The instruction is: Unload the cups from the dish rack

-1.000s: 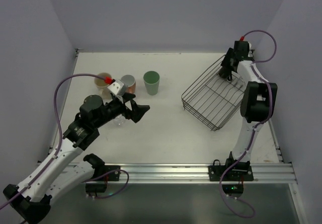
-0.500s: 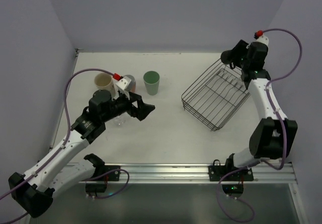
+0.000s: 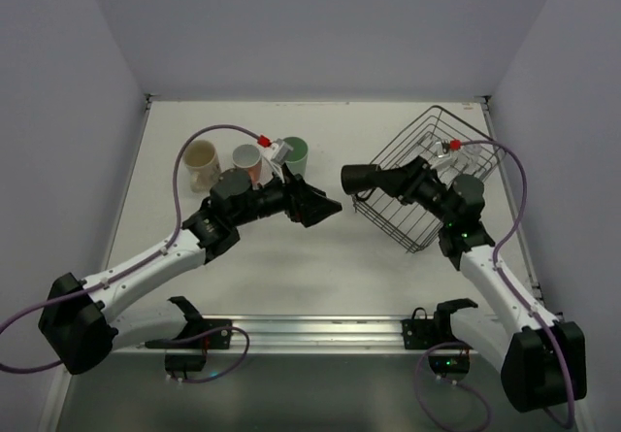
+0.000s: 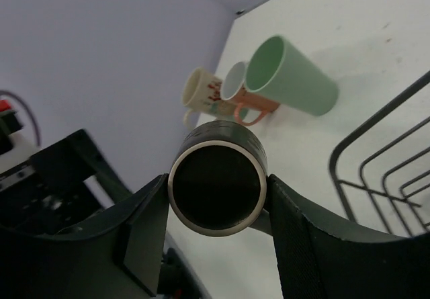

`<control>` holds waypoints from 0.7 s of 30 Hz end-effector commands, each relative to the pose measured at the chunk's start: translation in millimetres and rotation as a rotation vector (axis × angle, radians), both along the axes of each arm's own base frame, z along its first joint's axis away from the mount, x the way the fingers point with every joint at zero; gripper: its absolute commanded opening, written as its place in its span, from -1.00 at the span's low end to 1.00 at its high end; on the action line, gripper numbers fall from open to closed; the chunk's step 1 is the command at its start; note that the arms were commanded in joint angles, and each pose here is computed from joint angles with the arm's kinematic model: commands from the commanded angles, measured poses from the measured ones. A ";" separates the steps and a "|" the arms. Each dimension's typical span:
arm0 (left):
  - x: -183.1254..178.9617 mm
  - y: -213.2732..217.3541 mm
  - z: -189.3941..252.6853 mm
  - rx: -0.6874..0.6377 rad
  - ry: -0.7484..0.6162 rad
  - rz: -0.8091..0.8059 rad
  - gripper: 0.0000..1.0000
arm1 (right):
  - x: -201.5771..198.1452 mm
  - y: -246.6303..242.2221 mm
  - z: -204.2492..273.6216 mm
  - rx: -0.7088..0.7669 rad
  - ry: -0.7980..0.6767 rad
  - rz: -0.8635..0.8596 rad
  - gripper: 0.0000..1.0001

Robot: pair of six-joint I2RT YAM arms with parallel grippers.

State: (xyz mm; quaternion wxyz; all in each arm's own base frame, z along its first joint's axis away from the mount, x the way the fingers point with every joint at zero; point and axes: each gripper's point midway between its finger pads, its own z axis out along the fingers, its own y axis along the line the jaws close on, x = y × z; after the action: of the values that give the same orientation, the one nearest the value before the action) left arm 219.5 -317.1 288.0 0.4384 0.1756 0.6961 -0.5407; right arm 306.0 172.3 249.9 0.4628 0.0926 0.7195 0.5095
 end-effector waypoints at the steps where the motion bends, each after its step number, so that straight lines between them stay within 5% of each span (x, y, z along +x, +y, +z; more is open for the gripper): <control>1: -0.1 -18.1 21.3 -0.106 0.038 -0.007 0.72 | -44.9 14.2 76.1 0.190 -0.223 0.147 -0.41; 12: 0.7 -49.8 29.1 -0.145 0.018 -0.044 0.65 | -73.1 22.9 60.8 0.216 -0.202 0.230 -0.40; 18: -2.8 -48.6 39.2 -0.170 -0.034 -0.050 0.37 | -73.2 23.5 51.4 0.213 -0.185 0.231 -0.39; 21: -2.8 -47.9 42.2 -0.179 -0.056 -0.047 0.01 | -74.5 27.6 47.9 0.227 -0.168 0.250 -0.39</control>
State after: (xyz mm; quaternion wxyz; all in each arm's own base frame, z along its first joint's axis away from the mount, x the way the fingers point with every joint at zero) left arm 217.5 -365.6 286.6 0.4114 0.1560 0.6819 -0.5843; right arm 240.3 195.4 278.9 0.4299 0.0404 0.6511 0.6242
